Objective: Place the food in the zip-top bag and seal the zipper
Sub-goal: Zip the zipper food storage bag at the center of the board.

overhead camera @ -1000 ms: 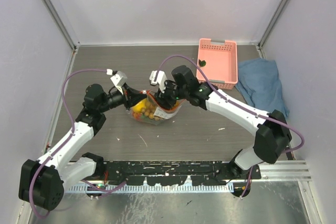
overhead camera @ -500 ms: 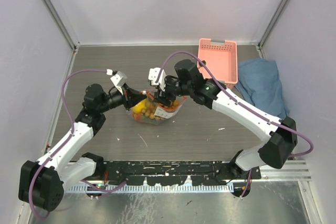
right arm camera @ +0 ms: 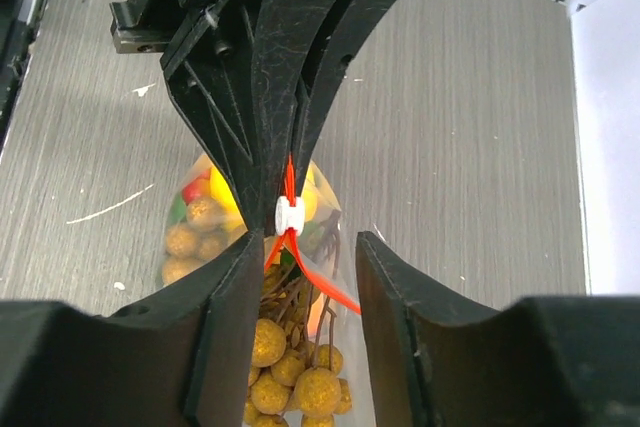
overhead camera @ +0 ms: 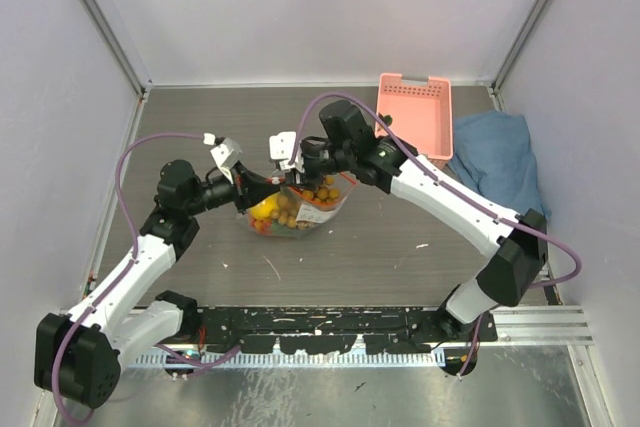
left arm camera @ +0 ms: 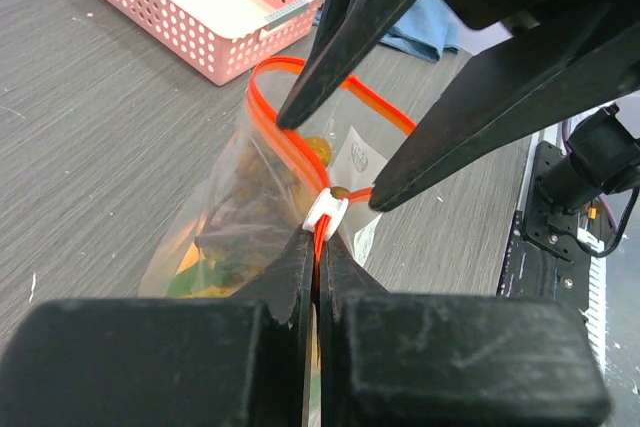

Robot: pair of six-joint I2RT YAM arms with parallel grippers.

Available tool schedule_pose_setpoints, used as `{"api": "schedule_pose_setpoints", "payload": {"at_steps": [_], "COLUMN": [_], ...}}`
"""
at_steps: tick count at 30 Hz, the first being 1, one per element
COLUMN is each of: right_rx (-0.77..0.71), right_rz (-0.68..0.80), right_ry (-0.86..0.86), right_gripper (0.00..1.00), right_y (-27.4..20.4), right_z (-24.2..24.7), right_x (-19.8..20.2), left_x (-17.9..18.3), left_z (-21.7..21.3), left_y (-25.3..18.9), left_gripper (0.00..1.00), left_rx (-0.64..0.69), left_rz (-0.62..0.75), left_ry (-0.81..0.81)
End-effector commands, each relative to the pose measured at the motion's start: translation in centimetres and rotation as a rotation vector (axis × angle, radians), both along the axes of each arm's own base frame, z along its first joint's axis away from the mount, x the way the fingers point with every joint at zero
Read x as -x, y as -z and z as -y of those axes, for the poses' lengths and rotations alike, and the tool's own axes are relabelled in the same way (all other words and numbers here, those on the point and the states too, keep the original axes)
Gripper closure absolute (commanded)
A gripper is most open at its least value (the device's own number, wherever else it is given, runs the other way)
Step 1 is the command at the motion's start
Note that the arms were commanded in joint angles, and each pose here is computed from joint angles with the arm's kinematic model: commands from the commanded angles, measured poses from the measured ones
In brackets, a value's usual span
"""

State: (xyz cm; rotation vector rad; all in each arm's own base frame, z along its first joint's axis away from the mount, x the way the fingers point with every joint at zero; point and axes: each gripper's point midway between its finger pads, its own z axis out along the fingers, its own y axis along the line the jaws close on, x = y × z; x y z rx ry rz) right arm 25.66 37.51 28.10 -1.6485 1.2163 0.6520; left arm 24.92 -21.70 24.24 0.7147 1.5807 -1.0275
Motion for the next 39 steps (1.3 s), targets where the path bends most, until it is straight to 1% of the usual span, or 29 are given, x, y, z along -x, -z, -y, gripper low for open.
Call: {"api": "schedule_pose_setpoints", "payload": {"at_steps": [1, 3, 7, 10, 14, 17, 18, 20, 25, 30, 35, 39], "right_rx": [-0.011, -0.009, 0.002, 0.024, 0.044, 0.070, 0.085, 0.113, 0.167, 0.195, 0.214, 0.214], "right_rz": [0.053, 0.052, 0.038, 0.028, 0.025, 0.020, 0.020, 0.012, -0.019, -0.041, -0.057, -0.072], "right_ry": [-0.123, -0.136, -0.170, -0.175, -0.186, -0.172, -0.156, -0.110, 0.019, 0.142, 0.268, 0.323], "right_gripper": [0.56, 0.62, 0.65, 0.71, 0.84, 0.98, 0.99, 0.99, 0.99, 0.99, 0.99, 0.99], "right_y": [-1.3, -1.2, -1.0, -0.5, -0.1, 0.5, 0.8, 1.3, 2.6, 3.3, 3.5, 3.7], "right_z": [-1.0, -1.2, -1.6, -1.8, -2.0, -1.8, -1.6, -0.9, 1.5, 3.2, 5.2, 6.4], "right_x": [1.0, 1.0, 1.2, 0.9, 0.6, 0.4, 0.2, -0.4, -1.4, -2.3, -3.7, -4.1], "left_x": [0.6, 0.8, 0.8, 1.0, 1.1, 0.9, 0.5, 0.1, -1.4, -2.5, -3.0, -3.4], "left_z": [0.5, 0.6, 0.6, 0.7, 0.7, 0.6, 0.3, -0.1, -1.8, -3.3, -4.2, -4.6], "left_y": [-4.4, -4.3, -4.2, -4.2, -3.8, -3.5, -3.4, -3.5, -3.2, -2.9, -2.4, -1.8], "left_gripper": [1.00, 1.00, 1.00, 1.00, 1.00, 1.00, 1.00, 1.00, 1.00, 1.00, 1.00, 1.00], "left_rx": [0.039, 0.038, 0.034, 0.032, 0.018, 0.009, 0.007, 0.003, -0.011, -0.004, -0.012, -0.010], "left_rz": [0.139, 0.139, 0.140, 0.142, 0.133, 0.122, 0.113, 0.107, 0.089, 0.070, 0.049, 0.024], "left_ry": [0.055, 0.070, 0.078, 0.090, 0.099, 0.081, 0.051, 0.007, -0.160, -0.288, -0.351, -0.383]}}
